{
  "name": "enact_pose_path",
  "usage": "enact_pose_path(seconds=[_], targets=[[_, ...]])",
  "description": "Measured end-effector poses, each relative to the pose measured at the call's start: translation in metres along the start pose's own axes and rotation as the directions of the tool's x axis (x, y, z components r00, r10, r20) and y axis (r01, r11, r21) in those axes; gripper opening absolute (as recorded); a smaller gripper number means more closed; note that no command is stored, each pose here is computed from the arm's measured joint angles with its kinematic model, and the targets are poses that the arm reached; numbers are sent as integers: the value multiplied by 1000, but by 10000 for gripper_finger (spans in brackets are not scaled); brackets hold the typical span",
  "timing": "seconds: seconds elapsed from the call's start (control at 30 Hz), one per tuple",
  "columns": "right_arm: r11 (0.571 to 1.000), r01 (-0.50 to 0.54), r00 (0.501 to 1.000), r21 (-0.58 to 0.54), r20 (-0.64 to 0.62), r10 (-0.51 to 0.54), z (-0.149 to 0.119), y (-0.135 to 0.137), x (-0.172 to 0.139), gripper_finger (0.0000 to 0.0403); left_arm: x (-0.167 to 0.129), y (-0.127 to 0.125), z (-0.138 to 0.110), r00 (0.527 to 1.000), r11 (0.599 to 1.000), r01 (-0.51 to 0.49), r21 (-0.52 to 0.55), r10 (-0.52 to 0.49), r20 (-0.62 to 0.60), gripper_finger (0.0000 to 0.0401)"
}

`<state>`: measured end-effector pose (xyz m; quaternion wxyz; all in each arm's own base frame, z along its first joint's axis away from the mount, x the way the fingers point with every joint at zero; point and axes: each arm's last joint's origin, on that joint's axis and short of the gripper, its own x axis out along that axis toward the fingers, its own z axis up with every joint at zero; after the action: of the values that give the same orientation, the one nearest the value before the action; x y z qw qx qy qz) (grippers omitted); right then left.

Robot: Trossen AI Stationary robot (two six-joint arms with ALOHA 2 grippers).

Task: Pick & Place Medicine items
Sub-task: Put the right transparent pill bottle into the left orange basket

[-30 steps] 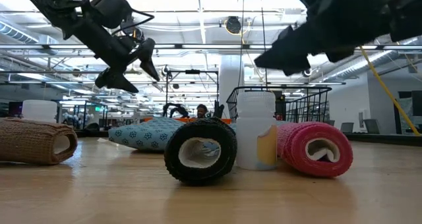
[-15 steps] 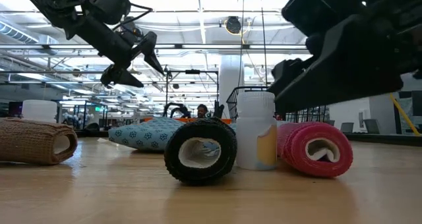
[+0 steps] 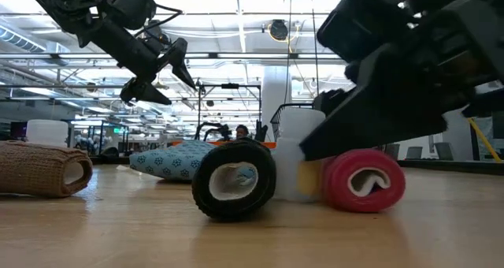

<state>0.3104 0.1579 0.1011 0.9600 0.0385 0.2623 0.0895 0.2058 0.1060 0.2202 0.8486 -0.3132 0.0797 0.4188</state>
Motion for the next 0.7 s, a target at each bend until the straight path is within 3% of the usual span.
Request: enact_pose_path(seconds=[0.23, 0.53, 0.7], targets=[[1000, -19, 1000, 2, -4, 19, -2, -4, 4, 235, 0, 0, 0, 1000, 1000, 0, -1, 0, 0, 367], [999, -18, 1000, -40, -18, 17, -2, -4, 2, 133, 0, 0, 0, 1000, 1000, 0, -1, 0, 0, 367], [994, -29, 1000, -106, -4, 29, 7, -2, -5, 133, 0, 0, 0, 1000, 1000, 0, -1, 0, 0, 367]])
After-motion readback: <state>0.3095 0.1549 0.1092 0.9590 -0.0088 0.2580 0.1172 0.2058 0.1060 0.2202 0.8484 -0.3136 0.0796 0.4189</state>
